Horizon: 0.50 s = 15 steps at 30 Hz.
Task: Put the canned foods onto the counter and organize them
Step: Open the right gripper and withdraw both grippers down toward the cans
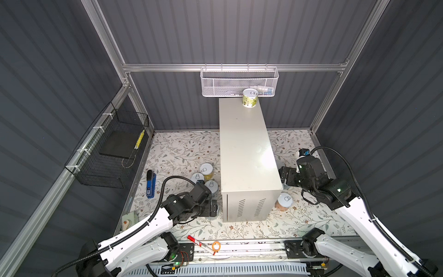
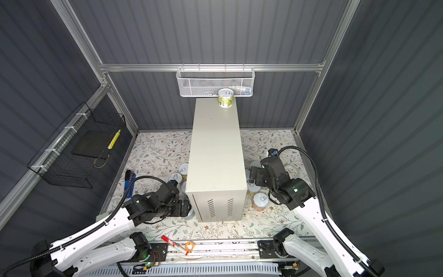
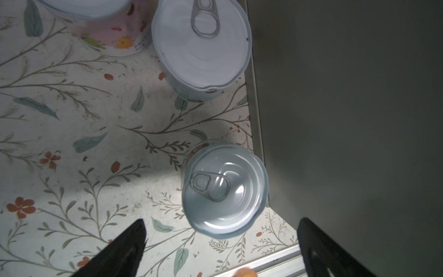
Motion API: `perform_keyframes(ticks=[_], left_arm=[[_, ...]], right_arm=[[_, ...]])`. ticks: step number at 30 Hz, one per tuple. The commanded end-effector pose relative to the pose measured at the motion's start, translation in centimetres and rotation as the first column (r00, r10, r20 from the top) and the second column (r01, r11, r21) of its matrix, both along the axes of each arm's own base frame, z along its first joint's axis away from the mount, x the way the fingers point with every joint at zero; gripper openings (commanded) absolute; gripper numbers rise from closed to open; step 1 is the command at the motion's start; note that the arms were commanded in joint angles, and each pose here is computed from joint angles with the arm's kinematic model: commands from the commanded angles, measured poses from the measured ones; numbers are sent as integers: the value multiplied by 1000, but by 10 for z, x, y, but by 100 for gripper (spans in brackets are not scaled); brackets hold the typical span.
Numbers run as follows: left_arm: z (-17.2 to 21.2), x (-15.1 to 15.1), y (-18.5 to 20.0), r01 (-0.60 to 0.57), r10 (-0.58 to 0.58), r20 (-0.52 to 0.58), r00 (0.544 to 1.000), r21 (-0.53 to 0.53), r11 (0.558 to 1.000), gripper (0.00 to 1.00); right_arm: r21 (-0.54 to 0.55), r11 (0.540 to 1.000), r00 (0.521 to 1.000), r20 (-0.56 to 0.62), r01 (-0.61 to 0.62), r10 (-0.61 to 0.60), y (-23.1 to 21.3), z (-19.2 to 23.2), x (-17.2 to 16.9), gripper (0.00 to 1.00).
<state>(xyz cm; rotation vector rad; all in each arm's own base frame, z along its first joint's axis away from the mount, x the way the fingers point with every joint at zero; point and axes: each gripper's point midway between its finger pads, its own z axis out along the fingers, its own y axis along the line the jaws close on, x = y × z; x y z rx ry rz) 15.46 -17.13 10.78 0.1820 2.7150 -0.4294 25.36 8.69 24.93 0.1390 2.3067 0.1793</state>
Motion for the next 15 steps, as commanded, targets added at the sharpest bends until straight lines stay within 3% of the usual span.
perform_keyframes(ticks=[1,15], left_arm=[[-5,4,-8,-35,35,24,999,-7,999,100],[-34,10,-3,-93,91,24,996,88,992,99]], right_arm=[[5,1000,1000,2,-3,3,1,-2,1,99],[20,1000,1000,16,3,-3,-1,-5,-3,99]])
